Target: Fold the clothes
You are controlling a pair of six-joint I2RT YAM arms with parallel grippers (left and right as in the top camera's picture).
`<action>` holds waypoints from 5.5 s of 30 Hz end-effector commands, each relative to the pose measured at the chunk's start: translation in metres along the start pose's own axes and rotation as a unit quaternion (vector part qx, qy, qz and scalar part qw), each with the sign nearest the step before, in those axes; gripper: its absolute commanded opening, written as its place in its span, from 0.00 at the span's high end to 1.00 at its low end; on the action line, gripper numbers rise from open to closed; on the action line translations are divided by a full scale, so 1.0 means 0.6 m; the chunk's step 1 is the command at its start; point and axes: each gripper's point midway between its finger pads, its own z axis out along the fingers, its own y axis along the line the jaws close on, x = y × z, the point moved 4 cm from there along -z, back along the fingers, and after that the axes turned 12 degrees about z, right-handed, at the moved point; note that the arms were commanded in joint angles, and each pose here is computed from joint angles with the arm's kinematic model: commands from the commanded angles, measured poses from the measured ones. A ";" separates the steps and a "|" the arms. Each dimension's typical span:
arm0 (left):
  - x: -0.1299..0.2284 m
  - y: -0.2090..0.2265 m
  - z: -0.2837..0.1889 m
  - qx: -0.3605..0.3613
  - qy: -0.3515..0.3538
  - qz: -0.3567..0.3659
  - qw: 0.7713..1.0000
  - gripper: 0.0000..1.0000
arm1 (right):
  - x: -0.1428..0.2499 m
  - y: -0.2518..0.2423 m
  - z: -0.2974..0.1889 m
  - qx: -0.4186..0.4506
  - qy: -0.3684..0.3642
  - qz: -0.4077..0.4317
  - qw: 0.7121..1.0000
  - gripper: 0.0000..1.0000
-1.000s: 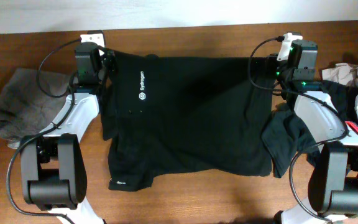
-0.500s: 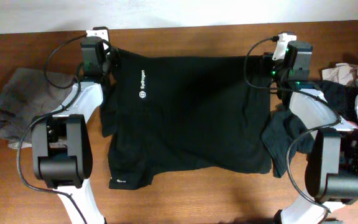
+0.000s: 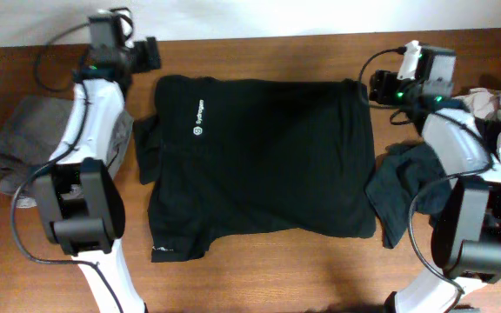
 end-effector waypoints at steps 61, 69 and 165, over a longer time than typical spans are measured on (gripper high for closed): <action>0.448 -0.107 -0.338 0.117 0.403 -0.126 0.899 0.05 | 0.348 -0.012 -0.304 0.047 0.335 0.157 0.928 0.19; 0.516 -0.118 -0.330 0.130 0.431 -0.166 0.877 0.09 | 0.370 -0.021 -0.289 0.050 0.341 0.162 0.925 0.20; 0.464 -0.100 -0.384 0.115 0.383 -0.169 0.901 1.00 | 0.478 -0.055 -0.196 0.088 0.423 0.315 0.845 0.93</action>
